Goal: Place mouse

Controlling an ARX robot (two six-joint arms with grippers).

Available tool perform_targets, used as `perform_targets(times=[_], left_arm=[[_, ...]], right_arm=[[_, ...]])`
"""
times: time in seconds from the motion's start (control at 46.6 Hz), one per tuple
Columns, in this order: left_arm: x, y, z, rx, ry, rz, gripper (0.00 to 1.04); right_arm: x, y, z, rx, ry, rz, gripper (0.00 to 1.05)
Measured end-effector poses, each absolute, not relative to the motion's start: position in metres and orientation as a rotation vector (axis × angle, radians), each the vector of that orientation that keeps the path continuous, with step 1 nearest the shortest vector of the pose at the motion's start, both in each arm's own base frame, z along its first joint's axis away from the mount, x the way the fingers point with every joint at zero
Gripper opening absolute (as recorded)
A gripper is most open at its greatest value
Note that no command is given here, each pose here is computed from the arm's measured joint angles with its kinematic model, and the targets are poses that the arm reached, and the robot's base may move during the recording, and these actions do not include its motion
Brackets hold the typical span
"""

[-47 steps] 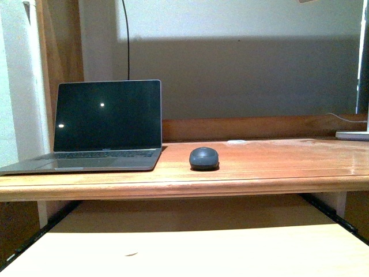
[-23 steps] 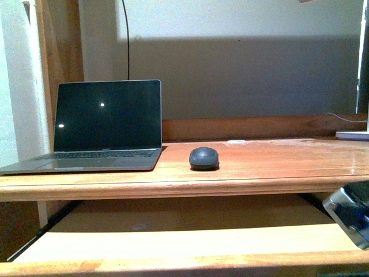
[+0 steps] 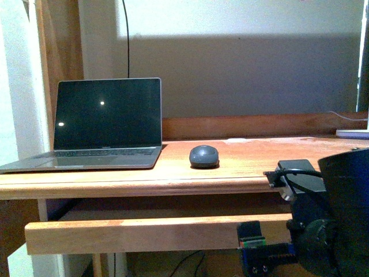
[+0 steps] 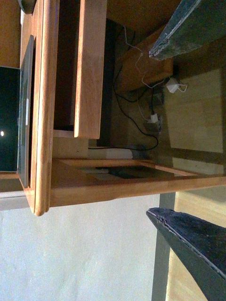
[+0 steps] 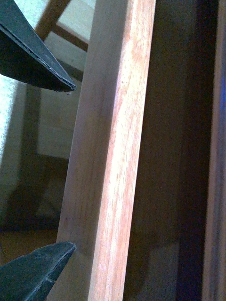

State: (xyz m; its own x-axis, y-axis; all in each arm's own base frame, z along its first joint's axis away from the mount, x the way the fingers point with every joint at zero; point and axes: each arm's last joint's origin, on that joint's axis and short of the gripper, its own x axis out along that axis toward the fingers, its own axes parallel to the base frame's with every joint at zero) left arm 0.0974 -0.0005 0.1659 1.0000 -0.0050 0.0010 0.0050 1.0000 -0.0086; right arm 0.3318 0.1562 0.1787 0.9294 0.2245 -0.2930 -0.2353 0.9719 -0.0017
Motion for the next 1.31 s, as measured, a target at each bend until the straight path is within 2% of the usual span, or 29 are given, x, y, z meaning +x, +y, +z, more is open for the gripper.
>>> perform_targets(times=[0.279, 0.6, 0.922, 1.115, 1.308], left_arm=[[0.097, 0.000, 0.166, -0.009, -0.001, -0.005, 0.97], [0.097, 0.000, 0.166, -0.009, -0.001, -0.005, 0.97], [0.097, 0.000, 0.166, -0.009, -0.001, -0.005, 0.97], [0.097, 0.000, 0.166, -0.009, -0.001, -0.005, 0.97], [0.097, 0.000, 0.166, -0.009, -0.001, -0.005, 0.97]], right_arm=[[0.350, 0.162, 0.175, -0.031, 0.293, 0.107, 0.97], [0.340, 0.145, 0.188, 0.052, 0.273, 0.104, 0.97], [0.258, 0.088, 0.240, 0.234, 0.111, 0.068, 0.97], [0.178, 0.052, 0.231, 0.305, 0.079, 0.060, 0.97], [0.136, 0.042, 0.219, 0.307, 0.075, 0.044, 0.97]])
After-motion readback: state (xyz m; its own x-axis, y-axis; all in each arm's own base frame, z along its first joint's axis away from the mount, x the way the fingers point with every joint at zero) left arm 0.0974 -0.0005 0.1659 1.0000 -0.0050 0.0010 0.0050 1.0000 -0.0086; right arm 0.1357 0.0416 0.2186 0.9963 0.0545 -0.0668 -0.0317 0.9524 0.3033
